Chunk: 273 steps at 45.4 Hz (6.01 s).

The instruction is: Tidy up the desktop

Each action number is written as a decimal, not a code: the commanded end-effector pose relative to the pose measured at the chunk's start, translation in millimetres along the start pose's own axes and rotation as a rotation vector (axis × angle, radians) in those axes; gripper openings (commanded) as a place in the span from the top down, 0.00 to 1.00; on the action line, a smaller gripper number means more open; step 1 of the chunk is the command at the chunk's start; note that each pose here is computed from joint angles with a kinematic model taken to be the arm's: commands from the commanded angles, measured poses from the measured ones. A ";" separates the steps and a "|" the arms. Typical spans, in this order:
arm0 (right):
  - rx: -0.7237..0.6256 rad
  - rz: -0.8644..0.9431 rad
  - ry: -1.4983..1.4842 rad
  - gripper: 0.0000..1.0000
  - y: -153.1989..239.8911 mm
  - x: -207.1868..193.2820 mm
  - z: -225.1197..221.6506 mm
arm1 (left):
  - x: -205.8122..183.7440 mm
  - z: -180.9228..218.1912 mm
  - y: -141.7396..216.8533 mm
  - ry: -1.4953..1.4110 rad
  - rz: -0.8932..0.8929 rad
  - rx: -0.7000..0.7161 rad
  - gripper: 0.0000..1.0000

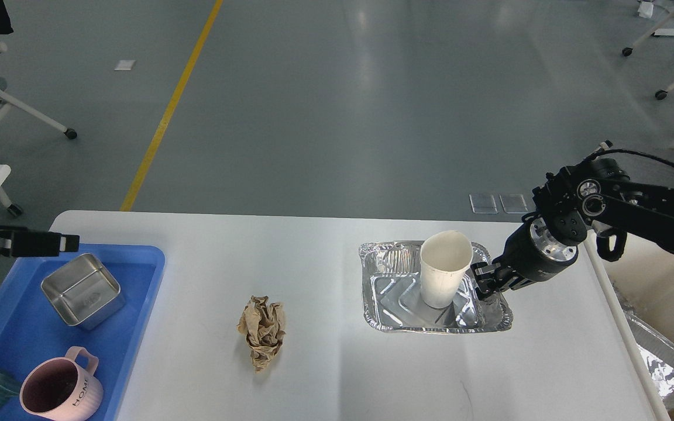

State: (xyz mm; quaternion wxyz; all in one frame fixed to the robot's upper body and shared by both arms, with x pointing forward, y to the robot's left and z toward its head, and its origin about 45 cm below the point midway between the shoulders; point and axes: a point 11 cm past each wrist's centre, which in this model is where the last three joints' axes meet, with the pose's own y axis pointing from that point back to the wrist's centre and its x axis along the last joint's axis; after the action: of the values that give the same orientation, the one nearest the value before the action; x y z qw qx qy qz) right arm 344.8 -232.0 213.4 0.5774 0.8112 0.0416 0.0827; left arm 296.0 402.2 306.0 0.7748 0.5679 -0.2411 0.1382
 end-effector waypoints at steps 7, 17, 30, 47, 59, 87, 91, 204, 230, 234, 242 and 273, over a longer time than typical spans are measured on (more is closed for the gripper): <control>-0.001 -0.001 -0.004 1.00 -0.7 -0.6 1.4 | -27.8 25.6 -92.1 -0.079 -0.113 -0.071 0.19; -0.004 0.000 -0.010 1.00 -0.8 -0.1 3.2 | -52.4 58.7 -166.1 -0.148 -0.192 -0.117 0.19; -0.004 0.001 -0.011 1.00 -0.5 -0.1 3.8 | -57.3 111.2 -226.3 -0.232 -0.186 -0.186 0.19; -0.005 0.001 -0.012 1.00 -0.2 -0.1 4.4 | -96.6 136.3 -280.6 -0.244 -0.246 -0.181 0.18; -0.005 0.002 -0.010 1.00 0.0 0.3 3.6 | -110.0 162.5 -297.8 -0.254 -0.246 -0.217 0.37; -0.009 0.005 -0.018 1.00 1.5 -0.1 7.2 | -95.3 154.9 -285.2 -0.253 -0.312 -0.208 1.00; -0.009 0.005 -0.018 1.00 1.5 -0.1 7.2 | -89.5 143.9 -275.7 -0.232 -0.310 -0.199 1.00; 0.027 -0.014 0.012 1.00 8.9 5.4 -7.4 | 45.6 334.1 -215.4 -0.168 -0.372 -0.615 1.00; 0.027 -0.015 0.012 1.00 9.0 5.5 -7.0 | 42.4 348.0 -221.6 -0.164 -0.355 -0.633 0.56; 0.026 -0.013 0.012 1.00 9.8 5.9 -6.7 | 42.5 347.9 -221.9 -0.164 -0.351 -0.633 0.46; 0.027 -0.013 0.007 1.00 9.4 5.5 -5.5 | 44.5 349.6 -222.0 -0.161 -0.334 -0.639 0.24; 0.032 -0.002 -0.002 1.00 12.5 6.7 -3.6 | 46.0 349.8 -215.9 -0.171 -0.347 -0.648 0.04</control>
State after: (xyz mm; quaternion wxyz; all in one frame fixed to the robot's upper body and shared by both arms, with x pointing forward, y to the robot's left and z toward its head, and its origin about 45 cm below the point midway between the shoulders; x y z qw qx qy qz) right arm 349.7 -231.5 225.7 0.5663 0.8190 0.0457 0.0803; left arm 364.2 -1.3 236.5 0.9038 0.3349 -0.2349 -0.1254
